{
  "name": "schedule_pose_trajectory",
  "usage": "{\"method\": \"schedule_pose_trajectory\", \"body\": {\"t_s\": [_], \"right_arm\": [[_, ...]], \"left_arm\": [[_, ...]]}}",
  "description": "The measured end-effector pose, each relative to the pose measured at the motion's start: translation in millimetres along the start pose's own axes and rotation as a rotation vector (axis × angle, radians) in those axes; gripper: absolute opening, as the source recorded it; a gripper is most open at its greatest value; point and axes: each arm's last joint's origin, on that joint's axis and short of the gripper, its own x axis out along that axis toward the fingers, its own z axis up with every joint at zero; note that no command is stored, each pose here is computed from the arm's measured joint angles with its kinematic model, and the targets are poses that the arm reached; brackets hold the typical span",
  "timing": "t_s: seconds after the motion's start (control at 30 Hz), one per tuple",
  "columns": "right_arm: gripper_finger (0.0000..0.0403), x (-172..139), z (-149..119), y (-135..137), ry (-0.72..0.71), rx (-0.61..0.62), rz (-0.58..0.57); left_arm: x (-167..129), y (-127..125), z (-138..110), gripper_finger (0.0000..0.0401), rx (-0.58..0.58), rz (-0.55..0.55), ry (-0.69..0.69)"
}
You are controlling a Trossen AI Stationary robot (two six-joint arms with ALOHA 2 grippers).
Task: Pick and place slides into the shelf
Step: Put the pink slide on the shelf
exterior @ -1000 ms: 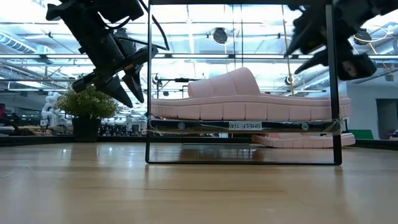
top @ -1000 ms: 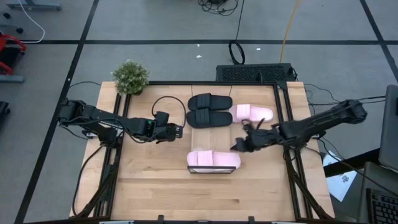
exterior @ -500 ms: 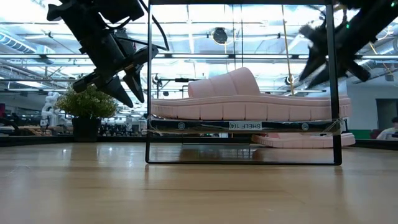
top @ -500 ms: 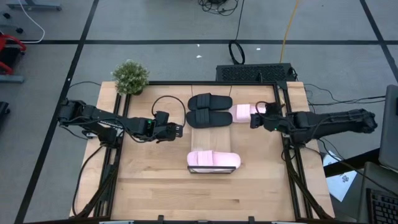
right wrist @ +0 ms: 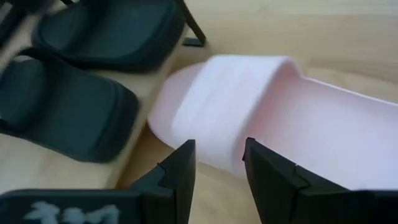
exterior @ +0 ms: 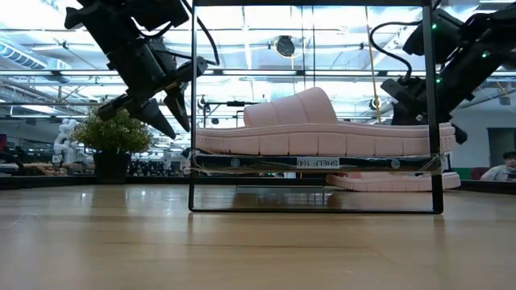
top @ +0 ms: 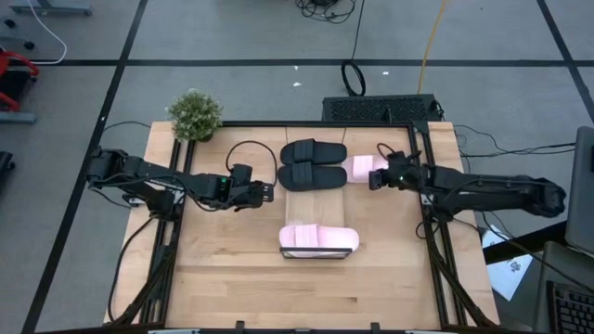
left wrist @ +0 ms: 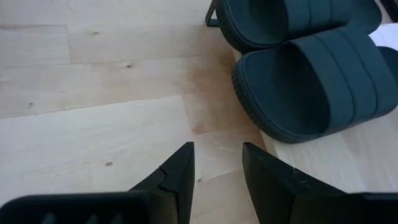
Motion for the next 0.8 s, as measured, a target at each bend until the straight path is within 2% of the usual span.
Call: {"method": "schedule_pose_trajectory", "body": {"t_s": [0.33, 0.57, 0.8], "right_arm": [[0.0129, 9, 7, -18, 0.01, 0.009, -0.039], [0.0129, 11, 15, -20, -0.011, 0.009, 0.005], [0.0129, 16, 14, -21, 0.039, 0.017, 0.011]], "left_arm": [[0, 0, 0, 0.0129, -0.001, -0.002, 0.0], [1, -1, 2, 0.0129, -0.013, -0.009, -0.007], [3, -1, 6, 0.0129, -0.018, -0.011, -0.016]]}}
